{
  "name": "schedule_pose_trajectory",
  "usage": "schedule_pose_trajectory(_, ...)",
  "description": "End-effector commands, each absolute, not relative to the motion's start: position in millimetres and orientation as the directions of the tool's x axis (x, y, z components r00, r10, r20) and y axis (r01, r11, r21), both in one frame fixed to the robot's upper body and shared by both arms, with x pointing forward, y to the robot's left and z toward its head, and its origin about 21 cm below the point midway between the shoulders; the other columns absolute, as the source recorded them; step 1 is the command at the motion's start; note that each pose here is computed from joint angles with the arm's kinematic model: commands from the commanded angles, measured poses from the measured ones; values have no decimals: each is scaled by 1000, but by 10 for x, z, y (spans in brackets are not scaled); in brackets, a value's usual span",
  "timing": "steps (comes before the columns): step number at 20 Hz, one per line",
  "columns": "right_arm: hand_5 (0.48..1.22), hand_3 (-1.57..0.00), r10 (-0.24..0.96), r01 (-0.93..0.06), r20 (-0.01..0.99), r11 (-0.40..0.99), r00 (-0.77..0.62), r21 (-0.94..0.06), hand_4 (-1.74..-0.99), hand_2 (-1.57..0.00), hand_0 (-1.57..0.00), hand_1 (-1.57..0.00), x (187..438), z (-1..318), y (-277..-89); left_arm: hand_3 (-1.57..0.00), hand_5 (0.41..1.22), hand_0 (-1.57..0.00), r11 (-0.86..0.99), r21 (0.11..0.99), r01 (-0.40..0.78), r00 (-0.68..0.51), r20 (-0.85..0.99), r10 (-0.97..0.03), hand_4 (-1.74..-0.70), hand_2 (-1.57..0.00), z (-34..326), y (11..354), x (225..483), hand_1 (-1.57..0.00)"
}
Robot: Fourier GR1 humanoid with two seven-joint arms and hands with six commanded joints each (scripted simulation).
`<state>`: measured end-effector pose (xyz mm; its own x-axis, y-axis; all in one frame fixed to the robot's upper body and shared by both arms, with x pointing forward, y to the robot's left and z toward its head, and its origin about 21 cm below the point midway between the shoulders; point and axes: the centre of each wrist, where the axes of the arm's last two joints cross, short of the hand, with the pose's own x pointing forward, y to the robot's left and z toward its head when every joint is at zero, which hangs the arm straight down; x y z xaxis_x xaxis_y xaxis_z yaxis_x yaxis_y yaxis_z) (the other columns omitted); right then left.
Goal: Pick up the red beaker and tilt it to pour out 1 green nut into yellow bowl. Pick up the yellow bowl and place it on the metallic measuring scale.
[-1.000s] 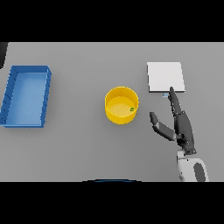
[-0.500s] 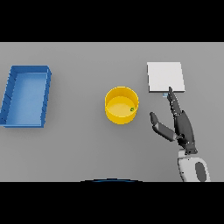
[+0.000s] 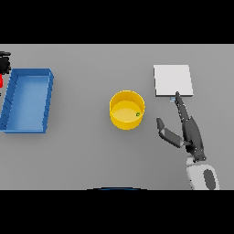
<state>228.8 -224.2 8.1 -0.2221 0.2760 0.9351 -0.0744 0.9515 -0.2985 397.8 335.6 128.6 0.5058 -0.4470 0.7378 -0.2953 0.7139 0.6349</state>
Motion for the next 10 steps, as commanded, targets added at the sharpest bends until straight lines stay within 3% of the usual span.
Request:
schedule_pose_trajectory(1,693,1,263,-79,938,955,-227,-287,-1201,1,1,1,2279,66,-2219,-1393,1221,-1571,716,628,-304,512,742,-434,-1741,-1571,1227,3348,3927,-1571)
schedule_pose_trajectory(3,687,1,262,-78,941,956,-213,-284,-1186,1,1,1,2297,52,-2188,-1383,1221,-1571,729,621,-287,539,734,-413,-1741,-1571,1059,3331,3808,-1571)
schedule_pose_trajectory(7,679,1,261,-75,940,956,-218,-283,-1168,1,1,1,2301,87,-2248,-1366,955,-1571,765,602,-230,580,716,-389,-1735,-1571,945,3347,3672,-1571)
schedule_pose_trajectory(8,678,1,260,-78,942,956,-212,-281,-1165,1,1,1,2308,93,-2242,-1407,888,-1571,770,609,-188,582,701,-412,-1661,-1571,947,3332,3648,-1571)
schedule_pose_trajectory(10,671,1,265,-75,939,955,-218,-287,-1163,1,1,1,2279,93,-2241,-1238,774,-1571,783,615,-92,534,694,-482,-1311,-1489,1021,3312,3565,-1545)
